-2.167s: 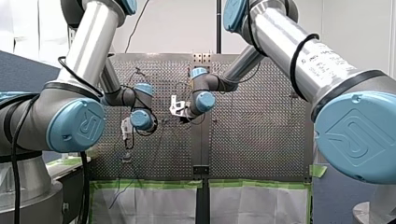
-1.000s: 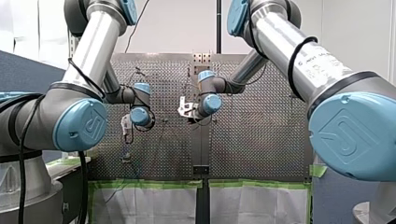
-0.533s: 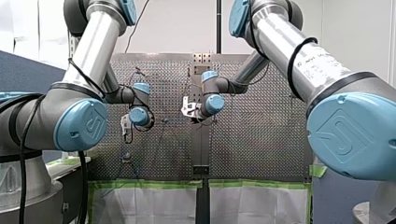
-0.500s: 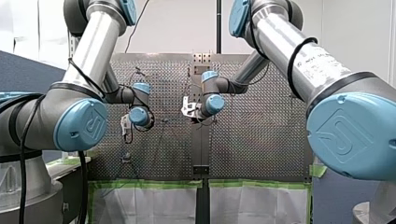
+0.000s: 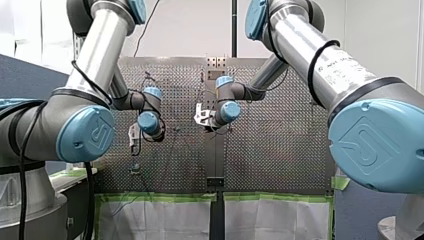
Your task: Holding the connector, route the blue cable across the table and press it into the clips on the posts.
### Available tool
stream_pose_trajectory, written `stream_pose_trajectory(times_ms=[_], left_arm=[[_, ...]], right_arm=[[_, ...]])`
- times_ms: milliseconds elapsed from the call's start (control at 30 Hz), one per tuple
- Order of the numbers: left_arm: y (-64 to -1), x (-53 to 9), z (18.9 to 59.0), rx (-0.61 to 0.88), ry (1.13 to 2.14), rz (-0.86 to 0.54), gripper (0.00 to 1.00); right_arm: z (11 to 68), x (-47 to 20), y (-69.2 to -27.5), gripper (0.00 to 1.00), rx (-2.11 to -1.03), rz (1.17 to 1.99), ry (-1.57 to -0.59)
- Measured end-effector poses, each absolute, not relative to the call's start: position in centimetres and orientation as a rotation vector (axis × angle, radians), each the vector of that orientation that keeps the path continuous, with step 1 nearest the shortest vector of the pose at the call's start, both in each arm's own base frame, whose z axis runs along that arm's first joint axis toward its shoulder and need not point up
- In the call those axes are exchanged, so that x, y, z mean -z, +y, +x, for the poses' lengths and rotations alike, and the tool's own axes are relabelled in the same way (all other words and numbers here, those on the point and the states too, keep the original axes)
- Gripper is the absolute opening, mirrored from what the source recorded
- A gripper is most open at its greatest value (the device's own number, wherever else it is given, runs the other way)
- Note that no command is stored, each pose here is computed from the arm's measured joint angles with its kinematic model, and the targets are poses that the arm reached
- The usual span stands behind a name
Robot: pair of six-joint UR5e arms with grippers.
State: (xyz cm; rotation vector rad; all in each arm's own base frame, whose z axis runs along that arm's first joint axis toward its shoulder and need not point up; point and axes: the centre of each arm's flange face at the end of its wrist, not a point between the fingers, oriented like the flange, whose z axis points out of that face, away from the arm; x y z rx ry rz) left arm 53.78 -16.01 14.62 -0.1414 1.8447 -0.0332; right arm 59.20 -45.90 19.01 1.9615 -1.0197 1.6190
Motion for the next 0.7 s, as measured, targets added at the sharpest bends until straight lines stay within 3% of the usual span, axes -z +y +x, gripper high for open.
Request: stream_pose_trajectory(times_ms=[233, 700], left_arm=[[-17.0, -16.1, 51.2, 0.082, 1.811, -0.175, 1.0], [-18.6, -17.8, 43.8, 0.07, 1.856, -0.172, 1.0]], right_arm=[[59.1, -19.0, -46.0, 0.0, -1.618, 1.96, -1.021], [58.7, -19.0, -46.4, 0.0, -1.61, 1.963, -1.029]])
